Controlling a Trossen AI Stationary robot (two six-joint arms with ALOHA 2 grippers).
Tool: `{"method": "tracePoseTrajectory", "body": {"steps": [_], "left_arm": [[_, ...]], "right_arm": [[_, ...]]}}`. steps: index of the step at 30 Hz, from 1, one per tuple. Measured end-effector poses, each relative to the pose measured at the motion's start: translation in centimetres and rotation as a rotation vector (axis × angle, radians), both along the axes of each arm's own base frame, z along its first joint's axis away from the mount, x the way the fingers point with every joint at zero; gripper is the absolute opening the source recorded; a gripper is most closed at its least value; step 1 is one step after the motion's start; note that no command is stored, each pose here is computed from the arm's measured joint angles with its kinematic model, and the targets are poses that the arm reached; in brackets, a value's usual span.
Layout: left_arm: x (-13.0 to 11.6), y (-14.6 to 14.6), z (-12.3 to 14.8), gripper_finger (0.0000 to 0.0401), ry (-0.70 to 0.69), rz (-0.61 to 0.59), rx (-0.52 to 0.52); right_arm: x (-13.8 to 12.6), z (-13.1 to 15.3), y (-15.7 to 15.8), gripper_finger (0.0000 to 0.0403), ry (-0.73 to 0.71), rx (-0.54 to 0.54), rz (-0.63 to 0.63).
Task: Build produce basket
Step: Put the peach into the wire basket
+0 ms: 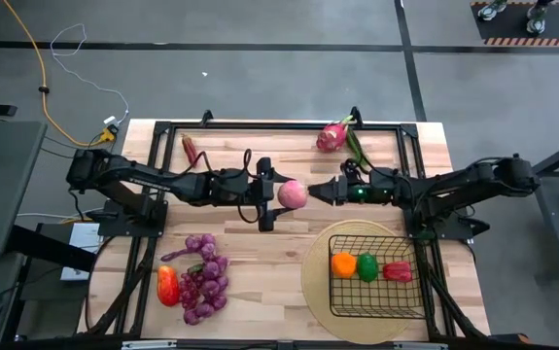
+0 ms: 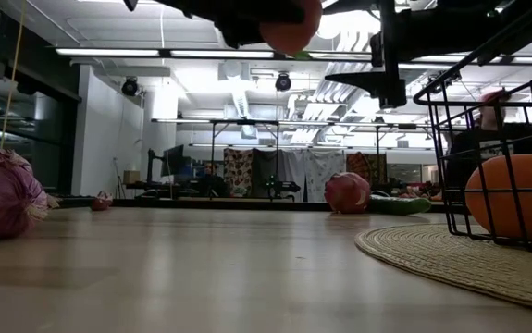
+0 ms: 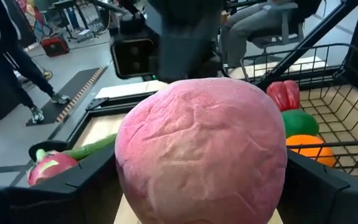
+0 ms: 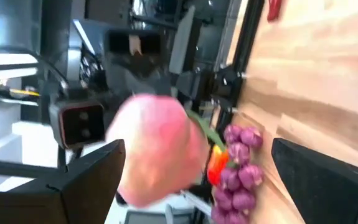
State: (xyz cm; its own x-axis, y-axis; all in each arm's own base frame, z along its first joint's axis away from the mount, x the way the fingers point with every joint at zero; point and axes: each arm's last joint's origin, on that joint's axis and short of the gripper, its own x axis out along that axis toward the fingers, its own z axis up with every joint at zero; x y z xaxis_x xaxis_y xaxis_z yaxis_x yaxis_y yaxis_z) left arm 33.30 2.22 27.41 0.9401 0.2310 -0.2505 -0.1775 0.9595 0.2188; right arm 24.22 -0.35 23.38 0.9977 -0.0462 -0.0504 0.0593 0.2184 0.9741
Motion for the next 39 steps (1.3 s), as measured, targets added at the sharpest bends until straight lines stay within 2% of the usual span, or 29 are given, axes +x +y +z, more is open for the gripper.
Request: {"method": "tracePoseTrajectory", "body": {"steps": [9, 17, 25, 32, 39], "left_arm": [[-0.1, 0.6, 0.0, 0.0315, 0.007, 0.019, 0.017], [0.3, 0.5, -0.4, 0.0315, 0.007, 0.015, 0.006], [1.5, 0.5, -1.4, 0.0315, -0.044, 0.021, -0.026], [1.5, 0.6, -1.3, 0.0315, -0.058, 0.021, -0.027], [1.6, 0.4, -1.3, 0.0315, -0.065, -0.032, -0.045]], "right_arm": [[0.0, 0.0, 0.9, 0.04, 0.004, -0.033, 0.031], [0.7, 1.9, 0.9, 0.04, -0.023, -0.047, 0.025], [1.0, 1.9, 1.0, 0.04, 0.094, -0.019, 0.036], [1.0, 2.0, 1.2, 0.04, 0.089, -0.012, -0.062], [1.0, 2.1, 1.3, 0.04, 0.073, -0.017, -0.07]]}}
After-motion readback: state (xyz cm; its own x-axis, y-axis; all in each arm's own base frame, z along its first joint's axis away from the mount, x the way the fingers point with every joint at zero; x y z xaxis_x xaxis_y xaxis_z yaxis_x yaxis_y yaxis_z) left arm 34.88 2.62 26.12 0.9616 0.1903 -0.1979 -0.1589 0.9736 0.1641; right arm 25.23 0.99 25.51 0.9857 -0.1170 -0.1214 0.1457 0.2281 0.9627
